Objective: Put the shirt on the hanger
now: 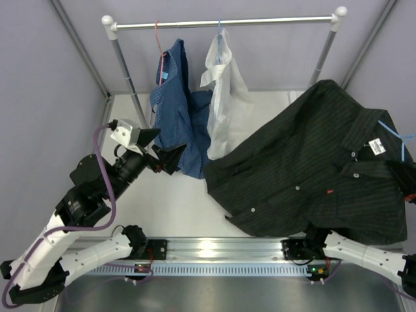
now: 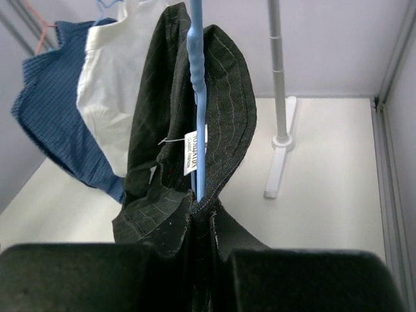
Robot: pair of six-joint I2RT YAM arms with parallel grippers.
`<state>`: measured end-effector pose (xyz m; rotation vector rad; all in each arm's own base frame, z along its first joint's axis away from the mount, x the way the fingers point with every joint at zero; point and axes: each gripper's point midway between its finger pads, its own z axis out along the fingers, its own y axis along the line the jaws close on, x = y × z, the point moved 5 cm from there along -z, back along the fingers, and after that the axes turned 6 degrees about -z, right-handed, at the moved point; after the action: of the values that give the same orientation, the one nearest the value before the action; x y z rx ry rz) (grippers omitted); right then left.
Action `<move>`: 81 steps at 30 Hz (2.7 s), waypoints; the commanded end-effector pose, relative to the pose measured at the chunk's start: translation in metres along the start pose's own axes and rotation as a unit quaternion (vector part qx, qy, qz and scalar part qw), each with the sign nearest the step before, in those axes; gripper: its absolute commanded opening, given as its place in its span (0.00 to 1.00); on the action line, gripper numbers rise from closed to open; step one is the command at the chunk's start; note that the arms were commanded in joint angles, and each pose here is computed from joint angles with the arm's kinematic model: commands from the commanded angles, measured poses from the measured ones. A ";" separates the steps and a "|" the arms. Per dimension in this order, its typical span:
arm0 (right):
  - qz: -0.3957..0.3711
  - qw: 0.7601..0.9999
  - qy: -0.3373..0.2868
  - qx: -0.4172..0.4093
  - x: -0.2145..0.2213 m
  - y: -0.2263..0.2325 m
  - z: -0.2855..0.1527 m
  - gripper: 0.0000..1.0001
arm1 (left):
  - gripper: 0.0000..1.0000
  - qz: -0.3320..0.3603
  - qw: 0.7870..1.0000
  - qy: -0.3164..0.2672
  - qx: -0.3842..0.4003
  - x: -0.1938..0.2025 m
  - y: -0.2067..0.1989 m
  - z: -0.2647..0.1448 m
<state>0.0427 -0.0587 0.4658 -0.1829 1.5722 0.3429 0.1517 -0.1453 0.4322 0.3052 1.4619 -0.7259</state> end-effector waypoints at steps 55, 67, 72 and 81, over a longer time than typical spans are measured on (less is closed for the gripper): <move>0.013 0.992 0.005 0.125 -0.019 0.029 0.375 0.00 | 0.98 -0.018 0.965 0.037 -0.259 0.098 0.106 -0.068; 0.013 0.991 0.046 0.121 0.029 0.039 0.406 0.00 | 0.98 -0.021 0.968 0.056 -0.244 0.106 0.106 -0.062; 0.013 0.991 0.059 0.123 0.044 0.037 0.411 0.00 | 0.98 -0.020 0.962 0.046 -0.269 0.103 0.112 -0.066; 0.012 0.993 0.035 0.114 0.026 0.041 0.392 0.45 | 0.98 -0.024 0.946 0.039 -0.322 0.103 0.128 -0.070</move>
<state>0.4141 0.1095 0.4107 0.0037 1.7810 0.1370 0.1608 -0.0390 0.2887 -0.1389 1.7377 -0.2703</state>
